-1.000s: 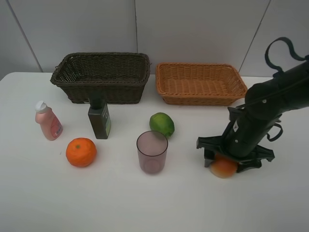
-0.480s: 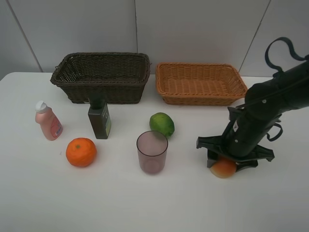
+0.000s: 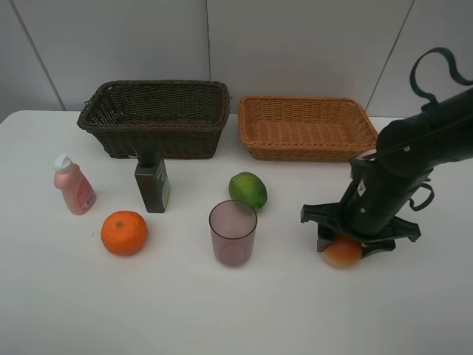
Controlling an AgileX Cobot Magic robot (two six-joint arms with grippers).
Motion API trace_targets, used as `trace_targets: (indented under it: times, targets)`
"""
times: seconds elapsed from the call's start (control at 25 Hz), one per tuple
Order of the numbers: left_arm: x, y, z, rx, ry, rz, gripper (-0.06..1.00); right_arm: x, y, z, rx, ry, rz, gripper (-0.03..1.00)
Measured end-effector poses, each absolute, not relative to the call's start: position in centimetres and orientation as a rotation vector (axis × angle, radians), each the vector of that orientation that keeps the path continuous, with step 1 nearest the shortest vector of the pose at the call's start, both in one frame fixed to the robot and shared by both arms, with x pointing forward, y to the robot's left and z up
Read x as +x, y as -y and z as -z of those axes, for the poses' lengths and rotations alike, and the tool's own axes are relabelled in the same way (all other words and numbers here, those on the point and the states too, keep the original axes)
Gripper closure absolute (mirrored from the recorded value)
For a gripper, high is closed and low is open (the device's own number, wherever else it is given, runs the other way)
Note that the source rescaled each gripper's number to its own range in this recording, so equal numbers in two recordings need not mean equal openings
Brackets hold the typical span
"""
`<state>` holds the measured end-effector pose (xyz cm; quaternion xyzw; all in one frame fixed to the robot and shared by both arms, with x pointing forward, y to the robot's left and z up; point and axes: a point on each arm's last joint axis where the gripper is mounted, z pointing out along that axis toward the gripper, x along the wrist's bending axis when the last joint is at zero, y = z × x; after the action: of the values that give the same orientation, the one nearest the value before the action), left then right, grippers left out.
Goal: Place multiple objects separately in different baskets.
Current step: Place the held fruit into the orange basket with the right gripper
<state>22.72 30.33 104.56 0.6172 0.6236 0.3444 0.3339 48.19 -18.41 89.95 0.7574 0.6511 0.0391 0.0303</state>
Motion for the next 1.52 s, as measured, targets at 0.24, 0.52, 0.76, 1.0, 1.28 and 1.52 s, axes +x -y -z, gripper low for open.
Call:
trace_targets:
  times: [0.24, 0.52, 0.76, 1.0, 1.28, 1.52]
  targets:
    - [22.7, -30.3, -104.6, 1.611, -1.628, -0.899, -0.06, 50.6, 17.6, -93.9, 2.2, -2.107, -0.063, 0.97]
    - [22.7, -30.3, -104.6, 1.611, -1.628, -0.899, -0.06, 54.0, 16.4, -98.9, 2.047, -2.16, -0.118, 0.97]
    - [22.7, -30.3, -104.6, 1.611, -1.628, -0.899, -0.06, 57.9, 16.5, -101.2, 1.964, -2.146, -0.095, 0.97]
    - [22.7, -30.3, -104.6, 1.611, -1.628, -0.899, -0.06, 61.9, 16.7, -101.5, 1.921, -2.088, -0.126, 0.97]
    - [22.7, -30.3, -104.6, 1.611, -1.627, -0.898, -0.06, 66.4, 16.1, -99.9, 1.858, -2.029, -0.292, 0.97]
    - [22.7, -30.3, -104.6, 1.61, -1.627, -0.899, -0.06, 69.1, 15.6, -97.2, 1.781, -1.997, -0.483, 0.97]
